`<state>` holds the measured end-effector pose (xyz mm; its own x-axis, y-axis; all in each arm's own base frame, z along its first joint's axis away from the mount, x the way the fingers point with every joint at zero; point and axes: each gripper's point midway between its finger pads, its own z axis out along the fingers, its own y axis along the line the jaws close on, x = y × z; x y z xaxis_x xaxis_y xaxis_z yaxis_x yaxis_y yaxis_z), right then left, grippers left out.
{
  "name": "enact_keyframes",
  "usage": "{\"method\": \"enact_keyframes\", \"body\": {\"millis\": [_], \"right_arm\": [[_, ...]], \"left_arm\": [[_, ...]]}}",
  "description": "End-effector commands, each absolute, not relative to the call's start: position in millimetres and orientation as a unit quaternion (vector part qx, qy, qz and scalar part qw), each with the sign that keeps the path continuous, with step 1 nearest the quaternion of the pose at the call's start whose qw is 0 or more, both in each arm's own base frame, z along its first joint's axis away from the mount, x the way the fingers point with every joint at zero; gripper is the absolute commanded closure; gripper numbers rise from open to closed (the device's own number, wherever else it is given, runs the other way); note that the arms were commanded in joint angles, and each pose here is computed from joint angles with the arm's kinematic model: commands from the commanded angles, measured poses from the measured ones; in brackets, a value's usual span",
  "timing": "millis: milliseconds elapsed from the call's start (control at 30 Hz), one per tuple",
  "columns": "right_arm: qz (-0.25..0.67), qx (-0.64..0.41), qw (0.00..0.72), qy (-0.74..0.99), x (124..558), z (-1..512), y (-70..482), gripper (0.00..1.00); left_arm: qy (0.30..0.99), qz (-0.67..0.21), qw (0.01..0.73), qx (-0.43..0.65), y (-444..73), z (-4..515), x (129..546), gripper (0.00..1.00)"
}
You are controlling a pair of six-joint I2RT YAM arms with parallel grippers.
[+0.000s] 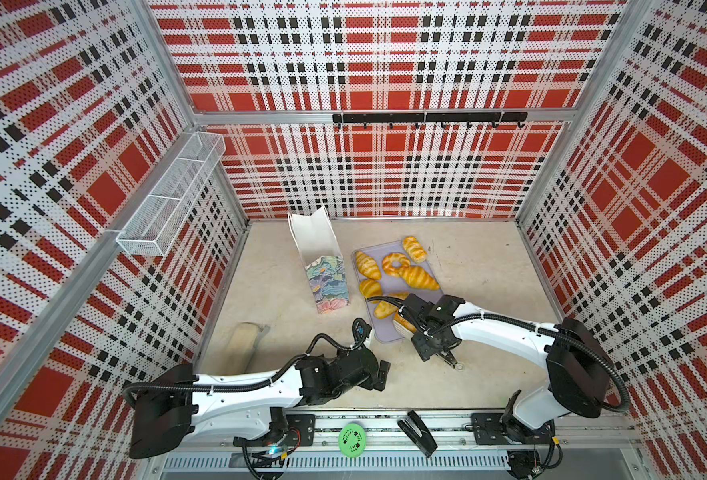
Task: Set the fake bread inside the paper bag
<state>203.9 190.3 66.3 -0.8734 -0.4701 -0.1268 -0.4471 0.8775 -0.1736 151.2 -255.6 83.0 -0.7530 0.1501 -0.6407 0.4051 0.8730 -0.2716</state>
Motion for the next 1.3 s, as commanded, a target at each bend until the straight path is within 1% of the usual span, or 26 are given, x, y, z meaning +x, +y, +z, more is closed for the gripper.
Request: {"method": "enact_keyframes", "body": {"millis": [0,100,300,433,733,1000,1267], "right_arm": [[-0.074,-0.246,0.088,0.963,212,70,195,0.34],[-0.078,-0.25,0.083,0.962,212,70,194,0.38],[-0.079,-0.254,0.084,0.96,212,75,192,0.5],[-0.072,-0.254,0.092,0.96,212,80,192,0.55],[-0.033,-0.257,0.121,0.958,208,93,195,0.58],[-0.019,-0.253,0.14,0.957,206,106,193,0.58],[0.036,-0.258,0.183,0.948,208,133,211,0.58]], "left_arm": [[0.907,-0.207,0.335,0.148,-259,96,155,0.0],[0.907,-0.205,0.337,0.148,-257,97,156,0.01],[0.901,-0.211,0.348,0.154,-256,106,157,0.01],[0.893,-0.221,0.359,0.159,-256,115,157,0.01],[0.882,-0.233,0.383,0.146,-243,129,159,0.01],[0.88,-0.229,0.39,0.143,-233,140,163,0.01],[0.872,-0.235,0.405,0.14,-221,160,169,0.01]]}}
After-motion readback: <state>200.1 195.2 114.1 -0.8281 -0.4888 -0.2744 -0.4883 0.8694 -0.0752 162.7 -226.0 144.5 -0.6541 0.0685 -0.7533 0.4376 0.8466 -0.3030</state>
